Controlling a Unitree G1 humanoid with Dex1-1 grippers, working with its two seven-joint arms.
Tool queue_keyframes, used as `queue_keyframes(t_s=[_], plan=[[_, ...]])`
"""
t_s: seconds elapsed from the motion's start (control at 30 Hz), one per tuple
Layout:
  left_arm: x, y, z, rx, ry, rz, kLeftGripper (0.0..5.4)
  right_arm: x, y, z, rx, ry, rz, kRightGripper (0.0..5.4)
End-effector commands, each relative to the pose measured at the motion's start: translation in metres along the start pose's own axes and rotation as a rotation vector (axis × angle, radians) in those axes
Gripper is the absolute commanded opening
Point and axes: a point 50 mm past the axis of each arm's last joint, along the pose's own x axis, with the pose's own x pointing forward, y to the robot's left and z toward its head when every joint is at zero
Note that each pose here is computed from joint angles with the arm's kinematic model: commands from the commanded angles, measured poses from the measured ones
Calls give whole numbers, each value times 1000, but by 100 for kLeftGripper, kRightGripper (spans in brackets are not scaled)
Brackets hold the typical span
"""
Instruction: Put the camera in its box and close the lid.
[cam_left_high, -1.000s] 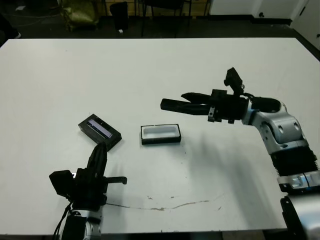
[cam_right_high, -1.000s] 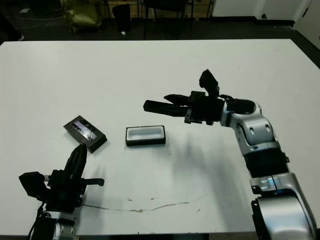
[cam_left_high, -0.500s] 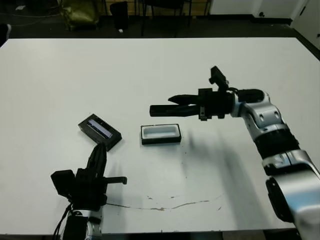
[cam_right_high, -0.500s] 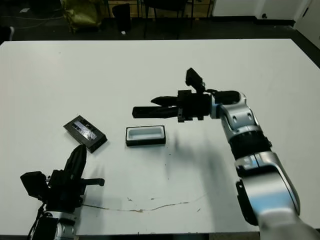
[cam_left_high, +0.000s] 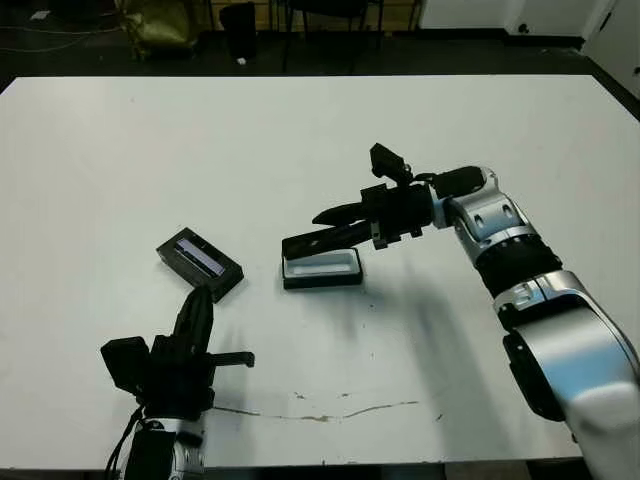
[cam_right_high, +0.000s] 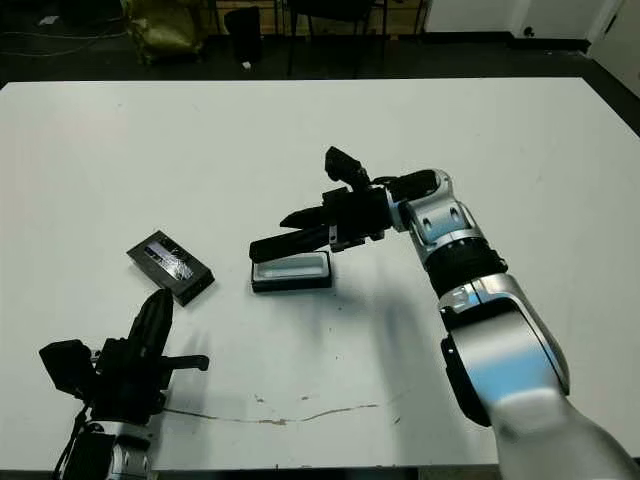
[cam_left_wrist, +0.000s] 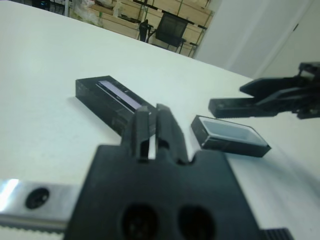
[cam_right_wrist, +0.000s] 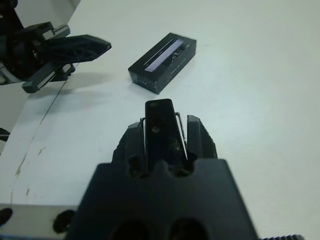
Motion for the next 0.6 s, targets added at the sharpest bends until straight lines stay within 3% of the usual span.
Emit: queue_keyframes(t_s=[0.03, 0.6], plan=[[-6, 6, -8, 17, 45, 17, 0, -1, 0, -2, -23, 27, -7, 58], [-6, 8, -11, 15, 47, 19, 0, -8, 0, -9, 27, 29, -19, 58]])
